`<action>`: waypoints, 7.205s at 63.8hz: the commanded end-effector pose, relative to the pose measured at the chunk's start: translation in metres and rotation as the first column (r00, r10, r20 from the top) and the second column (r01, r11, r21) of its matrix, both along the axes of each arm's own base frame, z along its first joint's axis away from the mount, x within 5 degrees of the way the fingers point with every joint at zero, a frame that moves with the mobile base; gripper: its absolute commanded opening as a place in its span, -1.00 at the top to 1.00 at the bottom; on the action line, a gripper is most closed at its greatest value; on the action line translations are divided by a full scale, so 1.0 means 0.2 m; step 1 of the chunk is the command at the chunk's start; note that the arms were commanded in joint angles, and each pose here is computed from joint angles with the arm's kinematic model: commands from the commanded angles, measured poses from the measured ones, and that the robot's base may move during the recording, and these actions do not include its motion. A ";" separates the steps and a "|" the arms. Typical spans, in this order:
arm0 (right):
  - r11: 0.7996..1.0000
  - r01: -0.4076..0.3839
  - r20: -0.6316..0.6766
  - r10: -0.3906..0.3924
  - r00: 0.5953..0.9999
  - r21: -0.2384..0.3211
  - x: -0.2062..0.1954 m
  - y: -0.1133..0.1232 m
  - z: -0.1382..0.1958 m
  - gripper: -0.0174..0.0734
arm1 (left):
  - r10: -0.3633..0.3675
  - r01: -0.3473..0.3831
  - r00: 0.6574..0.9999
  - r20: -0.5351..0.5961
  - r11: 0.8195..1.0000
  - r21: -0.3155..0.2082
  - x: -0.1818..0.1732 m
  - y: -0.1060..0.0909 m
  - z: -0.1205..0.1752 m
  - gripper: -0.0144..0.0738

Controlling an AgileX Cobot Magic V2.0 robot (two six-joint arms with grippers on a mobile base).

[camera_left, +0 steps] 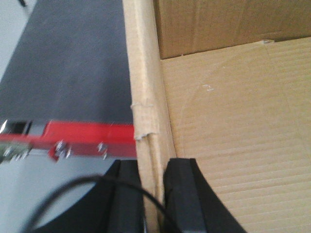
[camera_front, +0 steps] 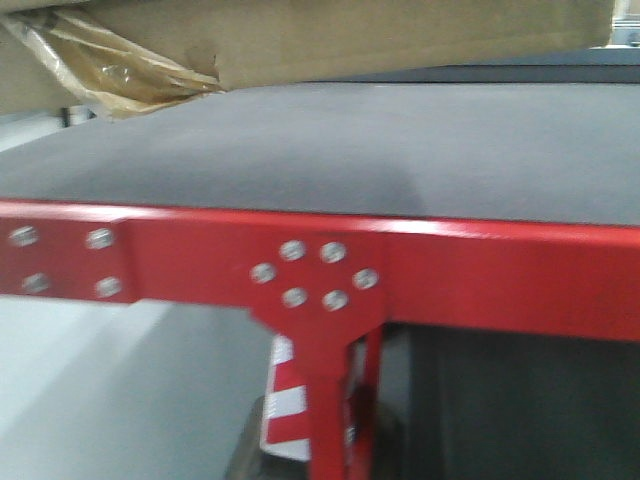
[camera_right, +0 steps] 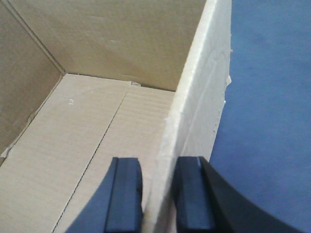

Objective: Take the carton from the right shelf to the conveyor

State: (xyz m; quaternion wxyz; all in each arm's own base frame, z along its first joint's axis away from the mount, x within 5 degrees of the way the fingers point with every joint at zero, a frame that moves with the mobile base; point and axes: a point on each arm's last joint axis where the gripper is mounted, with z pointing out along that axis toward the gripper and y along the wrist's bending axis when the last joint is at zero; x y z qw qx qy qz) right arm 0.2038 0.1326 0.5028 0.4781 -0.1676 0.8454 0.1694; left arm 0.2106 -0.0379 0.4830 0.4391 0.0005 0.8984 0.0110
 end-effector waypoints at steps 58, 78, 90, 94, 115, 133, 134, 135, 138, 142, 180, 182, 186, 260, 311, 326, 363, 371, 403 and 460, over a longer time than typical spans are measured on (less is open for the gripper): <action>1.000 0.026 0.100 -0.025 0.995 -0.011 -0.04 -0.06 0.07 0.76 | 0.097 -0.100 0.995 0.027 0.981 0.167 -0.01 0.09 0.02 0.71; 1.000 0.026 0.100 -0.025 0.995 -0.011 -0.04 -0.06 0.07 0.76 | 0.097 -0.100 0.995 0.027 0.981 0.167 -0.01 0.09 0.02 0.71; 1.000 0.026 0.100 -0.025 0.995 -0.011 -0.04 -0.06 0.07 0.76 | 0.097 -0.100 0.995 0.027 0.981 0.167 -0.01 0.09 0.02 0.71; 1.000 0.026 0.100 -0.025 0.995 -0.011 -0.04 -0.06 0.07 0.76 | 0.097 -0.100 0.995 0.027 0.981 0.167 -0.01 0.09 0.02 0.71; 1.000 0.026 0.100 -0.025 0.995 -0.011 -0.04 -0.06 0.07 0.76 | 0.097 -0.100 0.995 0.027 0.981 0.167 -0.01 0.09 0.02 0.71; 1.000 0.026 0.100 -0.025 0.995 -0.011 -0.04 -0.06 0.07 0.76 | 0.097 -0.100 0.995 0.027 0.981 0.167 -0.01 0.09 0.02 0.71; 1.000 0.026 0.100 -0.025 0.995 -0.011 -0.04 -0.06 0.07 0.76 | 0.097 -0.100 0.995 0.027 0.981 0.167 -0.01 0.09 0.02 0.71; 1.000 0.026 0.100 -0.025 0.995 -0.011 -0.04 -0.06 0.07 0.76 | 0.097 -0.100 0.995 0.027 0.981 0.167 -0.01 0.09 0.02 0.71; 1.000 0.026 0.100 -0.025 0.995 -0.011 -0.04 -0.06 0.07 0.76 | 0.097 -0.100 0.995 0.027 0.981 0.167 -0.01 0.09 0.02 0.71; 1.000 0.026 0.100 -0.025 0.995 -0.011 -0.04 -0.06 0.07 0.76 | 0.097 -0.100 0.995 0.027 0.981 0.167 -0.01 0.09 0.02 0.71; 1.000 0.018 0.094 -0.018 0.995 0.000 -0.04 -0.06 0.07 0.76 | 0.084 -0.086 0.996 0.019 0.986 0.144 -0.01 0.08 0.01 0.71; 1.000 0.018 0.094 -0.018 0.995 0.000 -0.04 -0.06 0.07 0.76 | 0.082 -0.083 0.997 0.017 0.987 0.140 -0.01 0.08 0.01 0.71; 1.000 0.019 0.089 -0.018 0.996 -0.004 -0.04 -0.06 0.07 0.76 | 0.074 -0.075 0.997 0.018 0.989 0.128 -0.01 0.07 0.01 0.71; 0.947 0.122 -0.202 -0.187 0.961 -0.297 0.59 0.04 -0.61 0.05 | -0.140 0.146 0.974 -0.180 0.989 0.024 0.61 -0.37 -0.49 0.05; 0.887 0.406 0.027 -0.411 0.911 -0.219 0.20 -0.48 -0.30 0.81 | 0.060 -0.057 0.987 0.146 0.998 -0.020 0.17 0.09 -0.15 -0.23; 0.882 0.424 0.025 -0.428 0.903 -0.206 0.04 -0.56 -0.57 0.76 | 0.117 -0.114 0.982 0.149 0.993 -0.030 -0.01 0.21 -0.45 0.76; 0.935 0.354 0.392 -0.337 0.856 0.029 -0.55 -0.61 -1.04 0.76 | 0.012 0.000 0.842 0.539 1.000 -0.022 -0.63 0.20 -0.93 0.67; 0.940 0.327 0.510 -0.331 0.794 0.102 -0.66 -0.62 -1.06 0.76 | 0.014 0.001 0.804 0.595 1.000 -0.024 -0.71 0.20 -0.93 0.67; 0.936 0.329 0.540 -0.342 0.769 0.124 -0.73 -0.63 -1.09 0.76 | 0.015 0.002 0.767 0.641 1.000 -0.027 -0.76 0.20 -0.91 0.67; 0.936 0.329 0.540 -0.342 0.769 0.124 -0.73 -0.63 -1.09 0.76 | -0.050 -0.013 0.780 0.624 0.995 0.096 -0.75 0.20 -0.94 0.72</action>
